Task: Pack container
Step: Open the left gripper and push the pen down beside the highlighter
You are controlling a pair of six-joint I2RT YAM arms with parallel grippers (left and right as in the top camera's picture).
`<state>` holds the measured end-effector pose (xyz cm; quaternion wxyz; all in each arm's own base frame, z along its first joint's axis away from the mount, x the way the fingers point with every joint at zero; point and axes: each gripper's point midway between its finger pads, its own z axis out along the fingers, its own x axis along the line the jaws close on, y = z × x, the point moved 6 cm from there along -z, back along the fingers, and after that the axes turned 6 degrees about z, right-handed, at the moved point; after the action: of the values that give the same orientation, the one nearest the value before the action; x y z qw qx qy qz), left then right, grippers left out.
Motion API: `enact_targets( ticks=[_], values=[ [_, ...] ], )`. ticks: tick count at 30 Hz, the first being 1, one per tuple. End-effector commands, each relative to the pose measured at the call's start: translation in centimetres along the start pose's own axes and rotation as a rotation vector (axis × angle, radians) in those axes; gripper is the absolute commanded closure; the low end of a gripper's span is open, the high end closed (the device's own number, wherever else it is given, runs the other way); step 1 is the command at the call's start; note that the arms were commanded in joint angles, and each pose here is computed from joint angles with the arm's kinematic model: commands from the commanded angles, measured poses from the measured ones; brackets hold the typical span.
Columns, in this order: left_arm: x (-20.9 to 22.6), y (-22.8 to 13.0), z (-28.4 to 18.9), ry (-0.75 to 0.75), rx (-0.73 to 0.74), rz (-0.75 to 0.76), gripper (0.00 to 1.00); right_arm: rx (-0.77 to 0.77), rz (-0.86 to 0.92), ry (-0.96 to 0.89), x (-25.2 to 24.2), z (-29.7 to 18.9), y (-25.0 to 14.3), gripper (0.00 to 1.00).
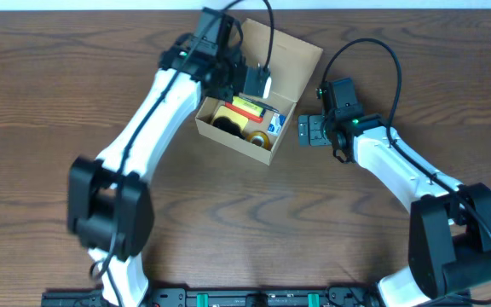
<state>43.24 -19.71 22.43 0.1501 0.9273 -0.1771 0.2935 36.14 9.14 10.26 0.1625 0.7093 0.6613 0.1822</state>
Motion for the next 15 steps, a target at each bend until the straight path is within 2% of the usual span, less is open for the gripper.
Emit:
enact_targets(
  ticks=[1,4,8,11,15],
  values=[
    [1.6,-0.7,-3.8,0.084,0.097,-0.135,0.63,0.009,0.018,-0.007,-0.3,0.3,-0.1,0.01],
    [0.7,-2.2,-4.4,0.048,0.191,-0.187,0.60,0.009,0.018,-0.007,-0.3,0.3,-0.1,0.01],
    [-1.0,-3.3,-4.1,-0.036,0.208,-0.228,0.51,0.009,0.018,-0.007,-0.3,0.3,-0.1,0.01],
    [-1.9,-3.7,-3.5,-0.081,0.190,-0.248,0.37,0.009,0.018,-0.007,-0.3,0.3,-0.1,0.01],
    [-2.6,-4.1,-2.2,-0.123,0.137,-0.303,0.32,0.009,0.018,-0.007,-0.3,0.3,-0.1,0.01]
  ],
)
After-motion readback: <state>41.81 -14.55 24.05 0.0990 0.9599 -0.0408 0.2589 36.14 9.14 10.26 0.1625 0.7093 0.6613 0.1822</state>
